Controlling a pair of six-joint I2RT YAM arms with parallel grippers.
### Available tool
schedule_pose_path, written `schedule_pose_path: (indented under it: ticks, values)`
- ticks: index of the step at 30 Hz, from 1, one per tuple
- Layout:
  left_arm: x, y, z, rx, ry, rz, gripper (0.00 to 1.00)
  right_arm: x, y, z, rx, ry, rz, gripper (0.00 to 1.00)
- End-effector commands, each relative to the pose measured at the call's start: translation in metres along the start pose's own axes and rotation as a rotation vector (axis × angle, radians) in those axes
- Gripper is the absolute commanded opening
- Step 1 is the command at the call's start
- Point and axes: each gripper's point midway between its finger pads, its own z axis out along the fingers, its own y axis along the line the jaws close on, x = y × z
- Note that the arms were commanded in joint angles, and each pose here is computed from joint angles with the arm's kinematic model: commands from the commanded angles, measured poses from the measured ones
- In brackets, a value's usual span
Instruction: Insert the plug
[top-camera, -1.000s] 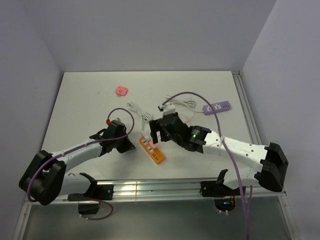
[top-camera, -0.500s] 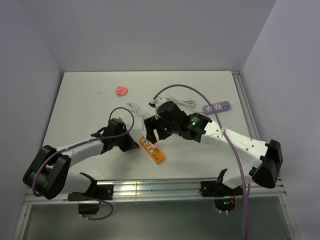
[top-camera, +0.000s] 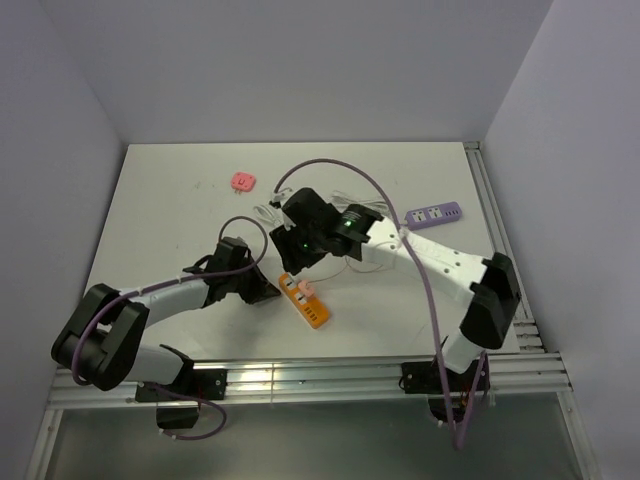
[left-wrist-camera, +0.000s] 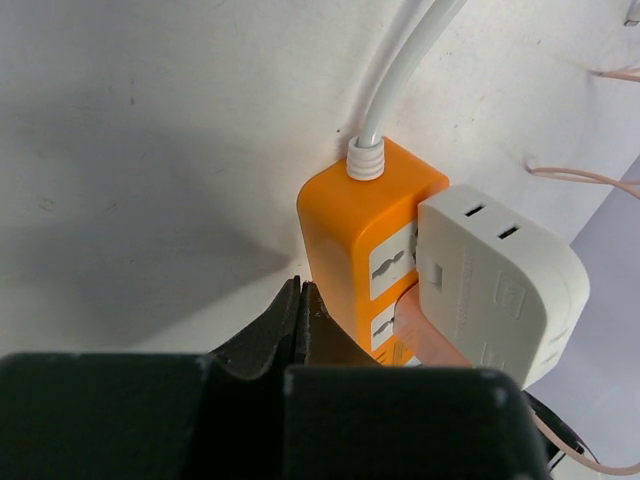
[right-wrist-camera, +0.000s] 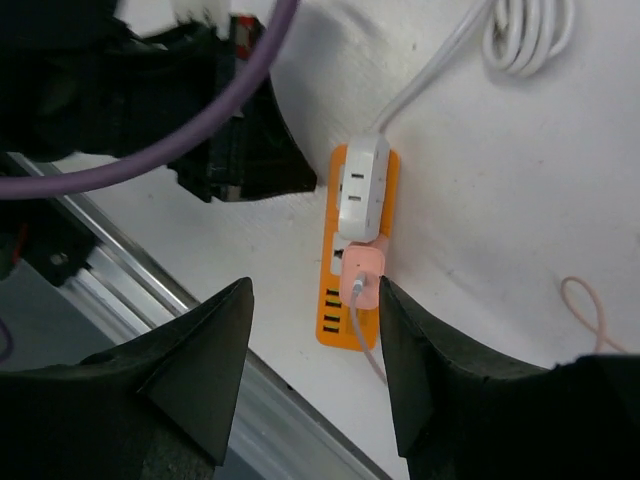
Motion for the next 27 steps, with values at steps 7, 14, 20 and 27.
schedule_pose_path:
  ticks: [7, 14, 20, 27]
  values:
    - [0.001, 0.0, -0.002, 0.034, -0.001, -0.048, 0.0, 0.031, -0.004, 0.041, -0.013, 0.143, -0.023, 0.61]
    - [0.002, 0.003, 0.003, 0.05, 0.03, -0.094, 0.0, 0.025, -0.022, 0.065, 0.094, 0.138, -0.023, 0.54]
    - [0.002, 0.004, 0.004, 0.055, 0.039, -0.1, 0.0, 0.025, -0.031, 0.078, 0.148, 0.159, -0.032, 0.54]
    - [0.002, 0.006, 0.007, 0.054, 0.045, -0.108, 0.0, 0.018, -0.032, 0.084, 0.167, 0.157, -0.044, 0.53]
